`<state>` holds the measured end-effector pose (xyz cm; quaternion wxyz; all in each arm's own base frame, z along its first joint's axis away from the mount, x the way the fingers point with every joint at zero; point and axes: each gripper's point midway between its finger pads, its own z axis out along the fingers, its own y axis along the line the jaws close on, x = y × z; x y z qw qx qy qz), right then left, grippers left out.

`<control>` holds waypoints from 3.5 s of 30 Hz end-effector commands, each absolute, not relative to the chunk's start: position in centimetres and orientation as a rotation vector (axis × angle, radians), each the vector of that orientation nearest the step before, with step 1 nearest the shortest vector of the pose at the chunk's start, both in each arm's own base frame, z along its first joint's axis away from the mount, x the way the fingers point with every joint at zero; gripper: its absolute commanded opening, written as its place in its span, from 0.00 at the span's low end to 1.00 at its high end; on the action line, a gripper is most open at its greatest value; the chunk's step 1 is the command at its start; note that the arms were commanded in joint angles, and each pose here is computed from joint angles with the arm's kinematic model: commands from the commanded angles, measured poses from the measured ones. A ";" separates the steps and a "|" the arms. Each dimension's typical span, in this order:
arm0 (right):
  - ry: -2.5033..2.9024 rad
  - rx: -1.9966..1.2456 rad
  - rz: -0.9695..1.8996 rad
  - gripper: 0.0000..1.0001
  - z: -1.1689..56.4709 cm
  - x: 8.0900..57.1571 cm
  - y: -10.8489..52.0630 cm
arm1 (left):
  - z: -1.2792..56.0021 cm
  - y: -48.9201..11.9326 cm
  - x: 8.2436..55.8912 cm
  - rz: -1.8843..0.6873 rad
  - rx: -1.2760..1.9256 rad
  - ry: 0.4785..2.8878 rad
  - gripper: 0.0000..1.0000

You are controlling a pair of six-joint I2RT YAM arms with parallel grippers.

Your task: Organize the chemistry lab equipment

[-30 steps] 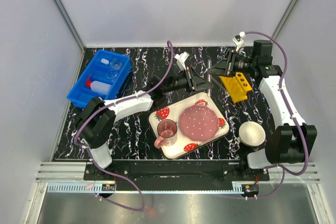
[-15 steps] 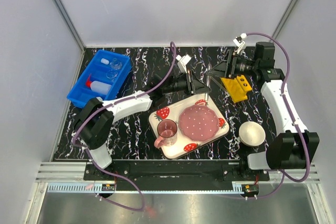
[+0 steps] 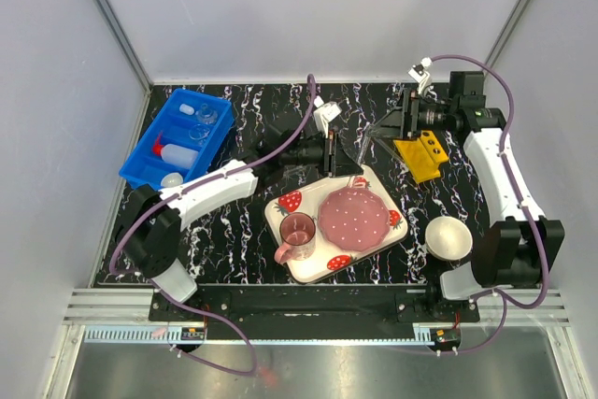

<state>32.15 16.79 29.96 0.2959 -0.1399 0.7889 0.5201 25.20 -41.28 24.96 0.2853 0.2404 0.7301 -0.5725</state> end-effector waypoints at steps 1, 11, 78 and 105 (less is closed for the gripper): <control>2.101 -0.467 1.427 0.76 30.4 30.8 18.3 | 28.3 -40.8 24.5 -1.532 0.768 1.806 0.13; 2.126 -0.517 1.496 0.54 30.2 29.6 20.2 | 27.9 -40.4 24.6 -1.459 0.824 1.819 0.13; 1.988 -0.415 0.110 0.22 24.2 58.0 4.3 | 25.4 -13.4 23.7 -0.594 0.181 1.829 0.99; 2.088 -0.431 0.142 0.24 18.3 57.8 4.5 | 25.1 -13.6 23.8 -0.595 0.191 1.842 0.99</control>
